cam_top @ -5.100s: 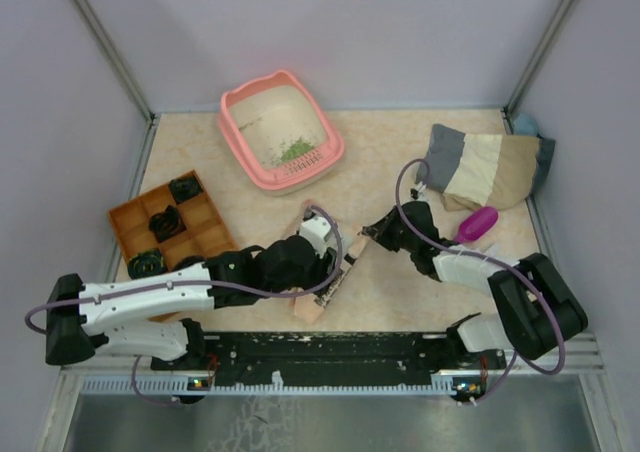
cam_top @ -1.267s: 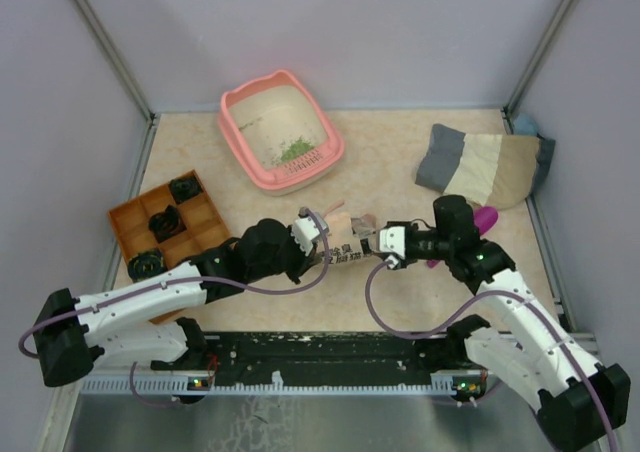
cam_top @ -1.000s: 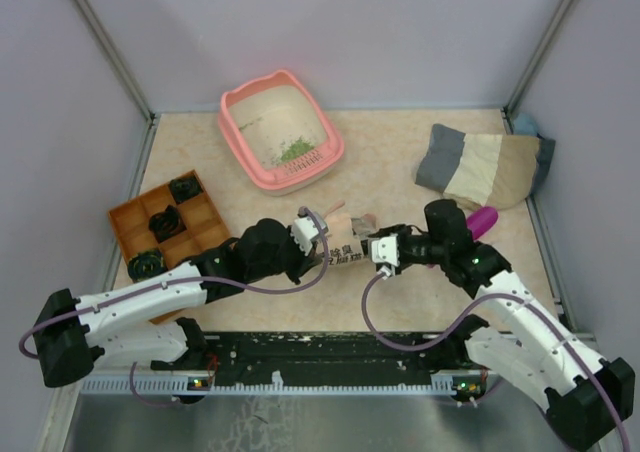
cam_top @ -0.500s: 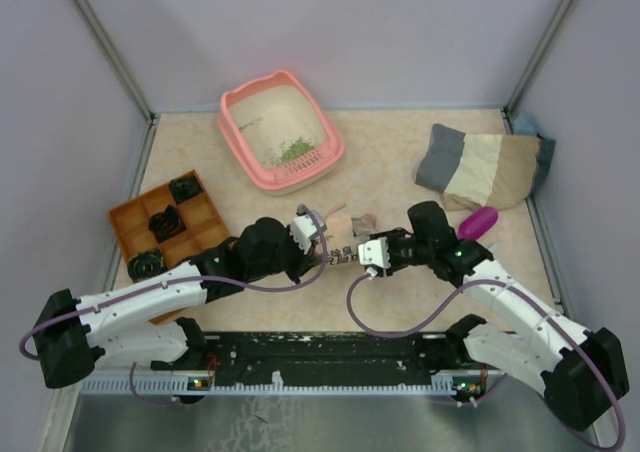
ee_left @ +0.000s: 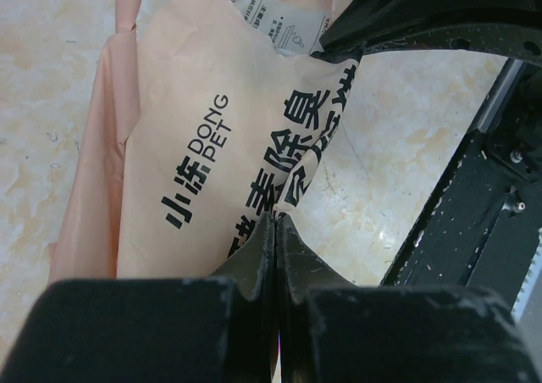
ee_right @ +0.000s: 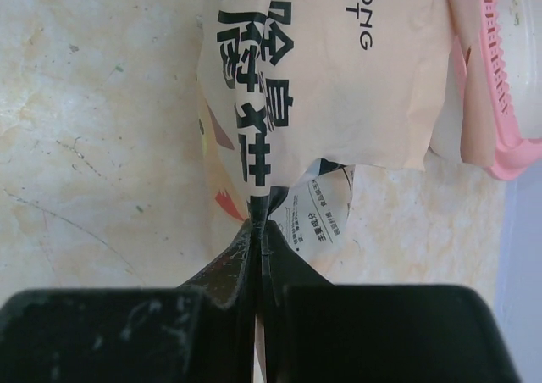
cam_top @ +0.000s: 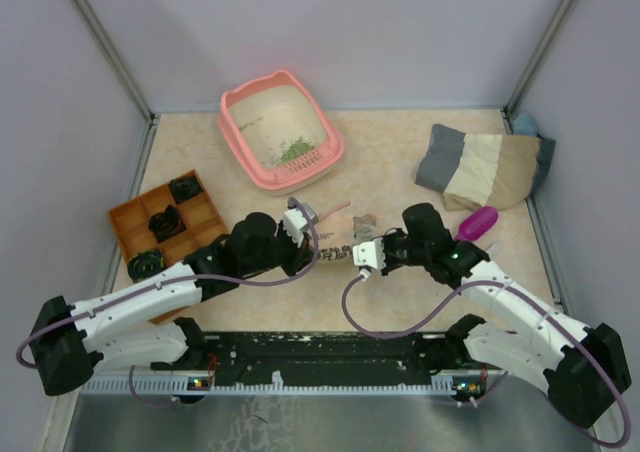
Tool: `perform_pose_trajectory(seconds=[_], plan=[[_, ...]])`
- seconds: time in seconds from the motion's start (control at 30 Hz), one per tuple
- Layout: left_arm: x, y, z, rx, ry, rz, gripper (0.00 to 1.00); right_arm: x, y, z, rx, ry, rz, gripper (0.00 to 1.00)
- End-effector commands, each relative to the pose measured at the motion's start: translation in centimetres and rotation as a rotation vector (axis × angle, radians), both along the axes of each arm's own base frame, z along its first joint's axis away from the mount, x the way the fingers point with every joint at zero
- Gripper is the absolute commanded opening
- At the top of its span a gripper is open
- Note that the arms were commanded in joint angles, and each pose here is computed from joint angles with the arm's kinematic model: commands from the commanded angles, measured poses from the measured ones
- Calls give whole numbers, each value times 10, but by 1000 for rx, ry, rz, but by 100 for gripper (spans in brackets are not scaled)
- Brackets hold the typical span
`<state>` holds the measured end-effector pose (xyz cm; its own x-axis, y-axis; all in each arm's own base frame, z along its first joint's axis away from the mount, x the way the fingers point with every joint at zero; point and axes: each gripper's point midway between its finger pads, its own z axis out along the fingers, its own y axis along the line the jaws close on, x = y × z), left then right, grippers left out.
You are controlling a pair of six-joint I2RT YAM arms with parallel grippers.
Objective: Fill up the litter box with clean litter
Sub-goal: Close the cat litter bag at the center of the board.
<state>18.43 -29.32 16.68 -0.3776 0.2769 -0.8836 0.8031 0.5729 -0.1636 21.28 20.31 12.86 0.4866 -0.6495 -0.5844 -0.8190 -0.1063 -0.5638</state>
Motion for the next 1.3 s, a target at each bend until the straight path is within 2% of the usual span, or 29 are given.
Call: perform_pose_trajectory(seconds=[0.0, 0.2, 0.3, 0.43, 0.5, 0.53, 0.6, 0.73, 1.03, 1.17, 1.27], plan=[[17, -5, 70, -214, -109, 31, 0, 11, 8, 51, 74, -80, -19, 0], [29, 2, 102, -251, -100, 9, 0, 12, 20, 107, 78, -47, 30, 0], [40, 8, 107, -258, -71, 8, 0, 16, 20, 106, 36, -5, 28, 0], [42, 11, 95, -244, 4, -37, 1, 24, 19, 81, 30, 89, 36, 0], [39, 12, 89, -214, 13, -69, 14, 27, 18, 70, 38, 116, 33, 0], [39, 13, 88, -193, 6, -82, 24, 29, 17, 68, 45, 119, 32, 0], [38, 11, 87, -155, -5, -123, 53, 33, 18, 67, 53, 117, 32, 0], [43, 3, 100, -135, -25, -174, 69, 43, 20, 78, 88, 112, 36, 0], [40, -21, 67, -90, 112, -324, 70, 48, 24, 79, 109, 149, 43, 0], [33, -25, 57, -104, 186, -342, 69, 49, 24, 80, 133, 152, 34, 0], [28, -25, 59, -134, 176, -309, 67, 47, 25, 76, 152, 166, 33, 0]])
